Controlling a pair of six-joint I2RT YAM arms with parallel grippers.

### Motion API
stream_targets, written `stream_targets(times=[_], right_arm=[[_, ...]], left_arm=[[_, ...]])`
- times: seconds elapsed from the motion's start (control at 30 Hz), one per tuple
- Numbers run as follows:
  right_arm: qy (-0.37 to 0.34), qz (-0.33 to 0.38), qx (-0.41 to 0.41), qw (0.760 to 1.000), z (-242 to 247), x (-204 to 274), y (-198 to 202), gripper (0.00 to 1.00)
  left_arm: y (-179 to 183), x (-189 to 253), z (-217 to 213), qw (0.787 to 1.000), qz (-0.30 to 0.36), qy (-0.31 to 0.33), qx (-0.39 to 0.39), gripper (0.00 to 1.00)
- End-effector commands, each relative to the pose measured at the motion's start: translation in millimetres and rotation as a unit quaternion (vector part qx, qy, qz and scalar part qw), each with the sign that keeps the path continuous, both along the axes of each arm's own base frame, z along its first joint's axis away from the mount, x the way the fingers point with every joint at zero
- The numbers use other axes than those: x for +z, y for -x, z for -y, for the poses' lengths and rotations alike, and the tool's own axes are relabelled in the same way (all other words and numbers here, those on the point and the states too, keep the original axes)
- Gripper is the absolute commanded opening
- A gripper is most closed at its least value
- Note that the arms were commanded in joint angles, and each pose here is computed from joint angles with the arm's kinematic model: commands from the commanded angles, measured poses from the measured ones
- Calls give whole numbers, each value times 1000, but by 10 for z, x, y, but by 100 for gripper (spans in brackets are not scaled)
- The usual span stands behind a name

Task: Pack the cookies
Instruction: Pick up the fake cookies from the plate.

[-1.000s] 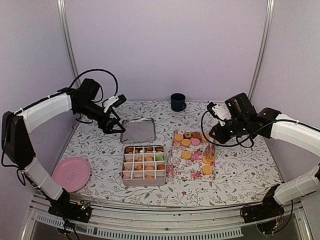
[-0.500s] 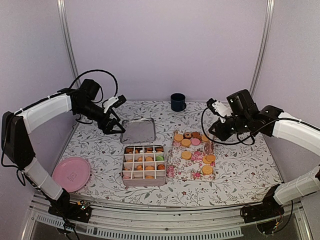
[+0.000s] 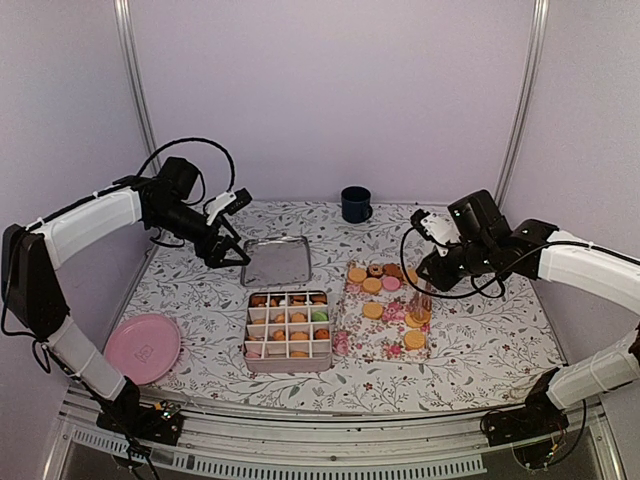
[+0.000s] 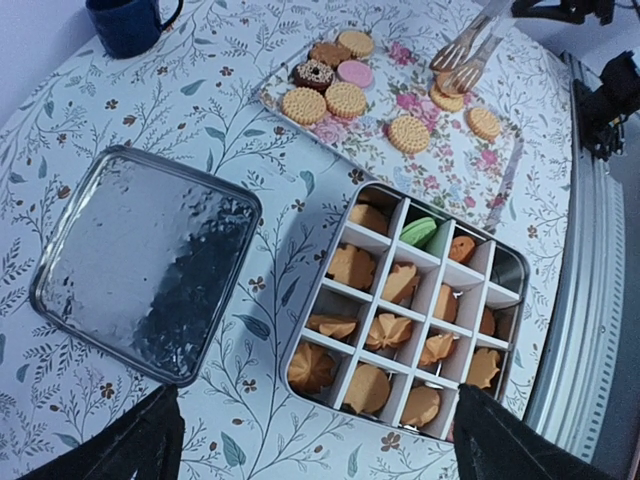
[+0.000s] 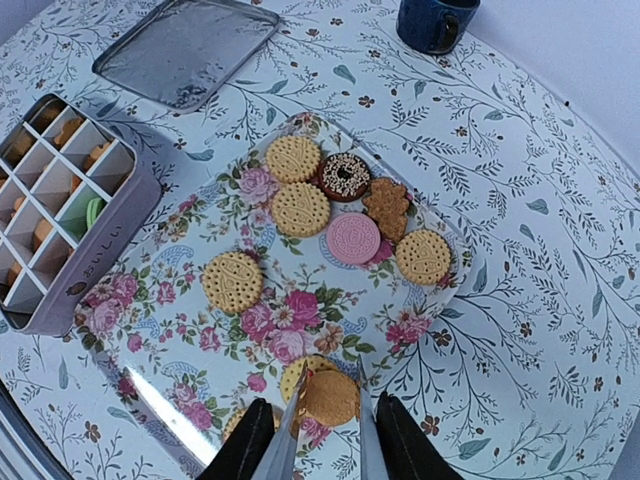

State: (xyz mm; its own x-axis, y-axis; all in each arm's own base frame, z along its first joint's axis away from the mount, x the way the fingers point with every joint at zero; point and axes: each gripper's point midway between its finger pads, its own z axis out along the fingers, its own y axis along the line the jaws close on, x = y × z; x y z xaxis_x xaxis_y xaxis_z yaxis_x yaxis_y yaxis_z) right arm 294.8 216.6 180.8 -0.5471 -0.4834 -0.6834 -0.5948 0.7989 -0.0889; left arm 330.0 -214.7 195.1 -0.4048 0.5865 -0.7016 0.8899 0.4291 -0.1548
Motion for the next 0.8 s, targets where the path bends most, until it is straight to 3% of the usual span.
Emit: stream_targets(times=[0.0,0.3,0.4,0.57,0.67,0.77], right_arm=[[-3,16,-11,1000,38,14,-40,36],[-3,9,-11,1000,50,-53,-10,40],[-6,7,-13,1000,44,-47,-13,33],[-20,14,-18,1000,42,40,-11,10],[-26,18,-21,999,49,93,0,2],[-28,19,-23,999,59,114,7,0]], left_arm=[[4,104,21,1000,12,14,-3,94],[-1,95,10,1000,12,12,-2,94],[4,95,9,1000,13,12,-2,94],[6,84,-1,1000,13,9,-1,94],[7,84,0,1000,14,8,-1,94],[5,87,0,1000,14,10,-1,94]])
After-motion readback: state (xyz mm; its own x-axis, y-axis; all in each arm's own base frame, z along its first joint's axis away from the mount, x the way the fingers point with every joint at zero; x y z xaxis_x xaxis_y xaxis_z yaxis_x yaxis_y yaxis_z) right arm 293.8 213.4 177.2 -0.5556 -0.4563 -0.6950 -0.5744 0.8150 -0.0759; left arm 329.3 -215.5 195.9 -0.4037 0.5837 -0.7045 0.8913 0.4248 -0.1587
